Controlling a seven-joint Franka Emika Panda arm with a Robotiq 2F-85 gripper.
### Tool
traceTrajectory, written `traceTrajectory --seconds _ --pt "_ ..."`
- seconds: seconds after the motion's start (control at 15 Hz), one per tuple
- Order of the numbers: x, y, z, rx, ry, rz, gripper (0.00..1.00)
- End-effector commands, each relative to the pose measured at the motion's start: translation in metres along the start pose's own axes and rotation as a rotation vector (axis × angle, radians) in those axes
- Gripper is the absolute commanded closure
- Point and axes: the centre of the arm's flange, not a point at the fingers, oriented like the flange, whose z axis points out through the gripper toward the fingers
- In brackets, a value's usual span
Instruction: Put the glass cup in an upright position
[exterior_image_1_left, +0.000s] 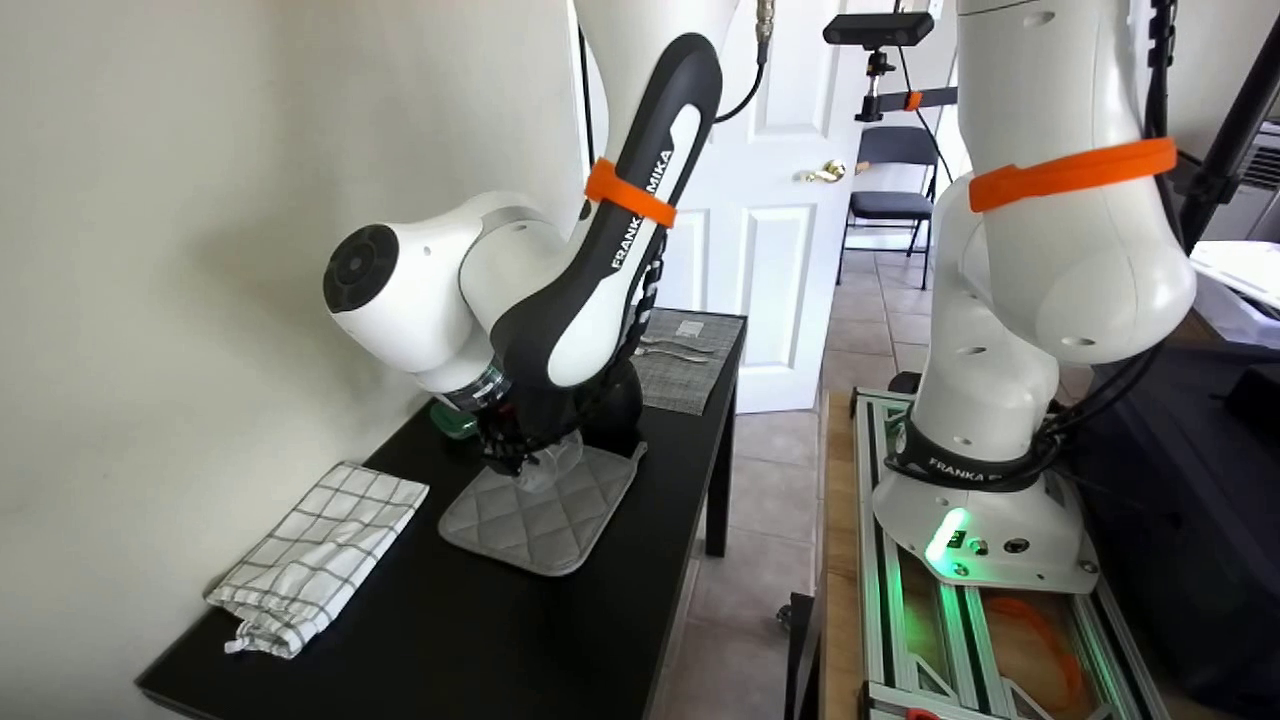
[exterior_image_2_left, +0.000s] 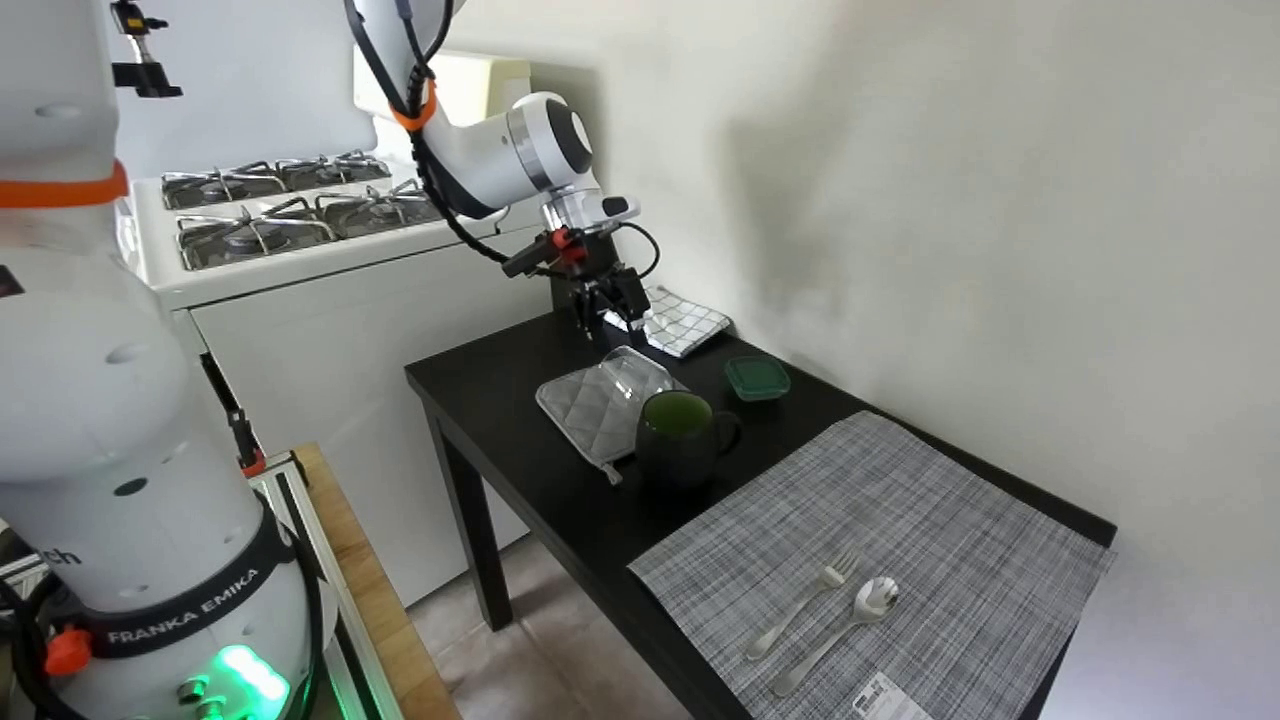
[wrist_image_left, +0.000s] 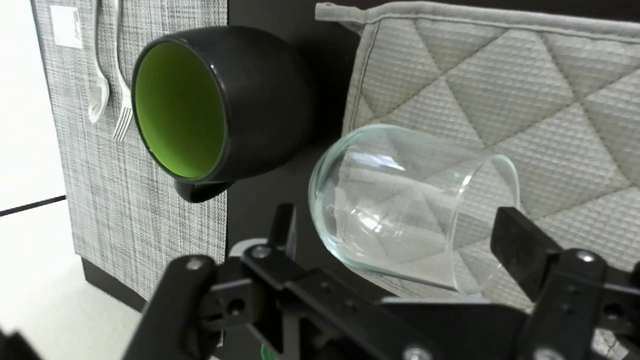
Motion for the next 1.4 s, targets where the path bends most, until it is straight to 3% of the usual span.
traceTrajectory --seconds 0.0,0.07,0.2,0.33,0.47,1.0,1.07,1.27,1.33 --pt "0.0072 -0.0119 0.0073 -0.004 0.016 0.016 0.09" --pt "0.0079 -0.0123 0.0076 -0.005 0.015 0.016 0.16" --pt "0.0093 -0.0132 0.0082 -0.006 0.014 0.016 0.2" --pt "0.0104 -0.0136 0.0085 -0.007 0.014 0.016 0.12" --pt "0.0107 -0.014 0.0094 -0.009 0.012 0.017 0.11" --pt "0.0129 -0.0133 0.0076 -0.014 0.014 0.021 0.35" --pt "0.0131 -0.013 0.0073 -0.014 0.014 0.021 0.31" --pt "0.0136 -0.0122 0.0064 -0.014 0.015 0.024 0.41" --pt "0.0139 -0.0121 0.0062 -0.012 0.015 0.028 0.34"
